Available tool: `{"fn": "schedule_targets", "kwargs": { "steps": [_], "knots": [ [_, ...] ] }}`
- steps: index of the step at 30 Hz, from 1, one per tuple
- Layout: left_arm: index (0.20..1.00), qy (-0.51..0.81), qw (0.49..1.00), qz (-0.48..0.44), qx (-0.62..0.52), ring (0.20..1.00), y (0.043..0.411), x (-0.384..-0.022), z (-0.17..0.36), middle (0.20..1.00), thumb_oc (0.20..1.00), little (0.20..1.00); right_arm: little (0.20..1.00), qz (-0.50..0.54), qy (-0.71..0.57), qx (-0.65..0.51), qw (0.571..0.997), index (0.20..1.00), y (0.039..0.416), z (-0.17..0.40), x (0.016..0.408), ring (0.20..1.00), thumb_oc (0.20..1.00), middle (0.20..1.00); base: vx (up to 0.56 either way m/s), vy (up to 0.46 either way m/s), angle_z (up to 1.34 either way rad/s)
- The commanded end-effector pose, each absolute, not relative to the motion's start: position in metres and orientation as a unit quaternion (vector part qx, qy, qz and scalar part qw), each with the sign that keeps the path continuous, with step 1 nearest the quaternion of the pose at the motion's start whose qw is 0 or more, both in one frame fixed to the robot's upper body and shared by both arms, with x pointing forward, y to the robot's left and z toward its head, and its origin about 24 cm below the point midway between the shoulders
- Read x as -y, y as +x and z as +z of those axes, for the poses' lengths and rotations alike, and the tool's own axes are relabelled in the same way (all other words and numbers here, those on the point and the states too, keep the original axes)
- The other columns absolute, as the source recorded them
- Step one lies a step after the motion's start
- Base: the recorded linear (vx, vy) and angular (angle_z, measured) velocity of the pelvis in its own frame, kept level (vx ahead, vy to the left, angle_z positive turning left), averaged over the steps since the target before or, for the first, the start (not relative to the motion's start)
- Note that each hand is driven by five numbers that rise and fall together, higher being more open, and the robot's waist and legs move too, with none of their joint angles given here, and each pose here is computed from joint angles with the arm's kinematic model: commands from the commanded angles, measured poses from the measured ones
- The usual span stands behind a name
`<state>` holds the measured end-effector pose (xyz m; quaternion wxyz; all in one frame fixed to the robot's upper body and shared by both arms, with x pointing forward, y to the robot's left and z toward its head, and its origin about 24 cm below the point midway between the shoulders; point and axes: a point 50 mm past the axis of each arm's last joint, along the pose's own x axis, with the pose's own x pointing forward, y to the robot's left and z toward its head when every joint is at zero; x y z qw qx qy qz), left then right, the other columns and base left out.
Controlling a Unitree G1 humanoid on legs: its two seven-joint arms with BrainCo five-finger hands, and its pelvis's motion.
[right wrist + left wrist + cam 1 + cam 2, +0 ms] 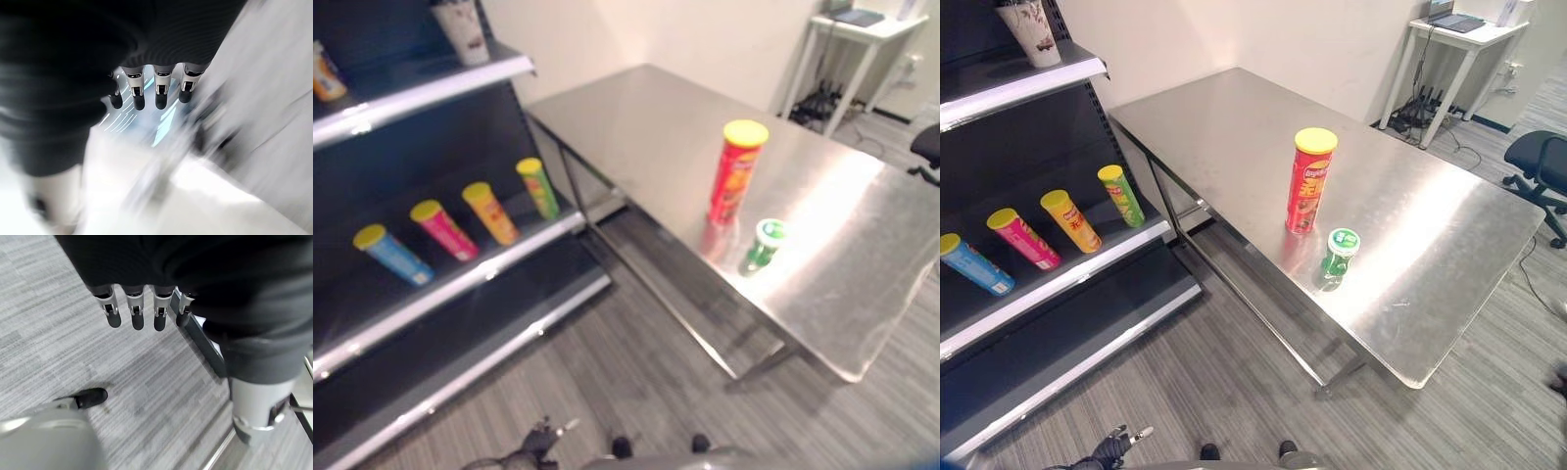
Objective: Put the goods on the table back onto the shelves and tidy them up.
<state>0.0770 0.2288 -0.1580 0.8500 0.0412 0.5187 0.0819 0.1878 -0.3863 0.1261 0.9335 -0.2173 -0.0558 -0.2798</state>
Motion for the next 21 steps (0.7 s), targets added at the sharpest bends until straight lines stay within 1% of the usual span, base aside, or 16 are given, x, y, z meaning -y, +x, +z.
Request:
{"fn": "schedule_targets", "kwargs": {
  "steps": [1, 4, 9, 12, 13, 14, 15, 18, 21],
  "knots": [
    [1.000, 0.070, 0.868, 0.071, -0.486, 1.000, 0.103, -0.244, -0.149, 1.000, 1.000, 1.000, 1.000, -0.216, -0.291, 0.092, 0.928, 1.000, 0.207, 0.151, 0.379, 1.000, 1.000, 1.000, 0.00, -0.026, 0.08],
    [1.000, 0.062, 0.872, 0.074, -0.480, 1.000, 0.102, -0.244, -0.148, 1.000, 1.000, 1.000, 1.000, -0.148, -0.306, 0.112, 0.934, 1.000, 0.218, 0.157, 0.356, 1.000, 1.000, 1.000, 0.00, -0.039, 0.25],
    [1.000, 0.057, 0.871, 0.078, -0.482, 1.000, 0.097, -0.243, -0.149, 1.000, 1.000, 1.000, 1.000, -0.138, -0.277, 0.123, 0.943, 1.000, 0.216, 0.156, 0.352, 1.000, 1.000, 1.000, 0.00, -0.023, 0.15],
    [1.000, 0.050, 0.871, 0.076, -0.484, 1.000, 0.093, -0.243, -0.150, 1.000, 1.000, 1.000, 1.000, -0.095, -0.251, 0.114, 0.957, 1.000, 0.216, 0.151, 0.343, 1.000, 1.000, 1.000, 0.00, -0.012, 0.03],
    [1.000, 0.050, 0.870, 0.076, -0.484, 1.000, 0.093, -0.243, -0.150, 1.000, 1.000, 1.000, 1.000, -0.095, -0.251, 0.114, 0.957, 1.000, 0.216, 0.151, 0.343, 1.000, 1.000, 1.000, 0.00, 0.000, 0.00],
    [1.000, 0.049, 0.870, 0.076, -0.485, 1.000, 0.092, -0.244, -0.150, 1.000, 1.000, 1.000, 1.000, -0.069, -0.247, 0.107, 0.961, 1.000, 0.215, 0.150, 0.340, 1.000, 1.000, 1.000, 0.00, 0.000, 0.00],
    [1.000, 0.049, 0.870, 0.070, -0.486, 1.000, 0.090, -0.245, -0.149, 1.000, 1.000, 1.000, 1.000, -0.016, -0.258, 0.070, 0.963, 1.000, 0.212, 0.141, 0.333, 1.000, 1.000, 1.000, 0.00, 0.000, 0.00],
    [1.000, 0.047, 0.871, 0.057, -0.486, 1.000, 0.090, -0.242, -0.150, 1.000, 1.000, 1.000, 1.000, 0.010, -0.315, 0.015, 0.949, 1.000, 0.216, 0.127, 0.333, 1.000, 1.000, 1.000, 0.00, 0.000, 0.00],
    [1.000, 0.051, 0.872, 0.052, -0.483, 1.000, 0.094, -0.239, -0.150, 1.000, 1.000, 1.000, 1.000, 0.005, -0.346, 0.004, 0.938, 1.000, 0.227, 0.122, 0.334, 1.000, 1.000, 1.000, 0.00, 0.000, 0.00]
  ]
}}
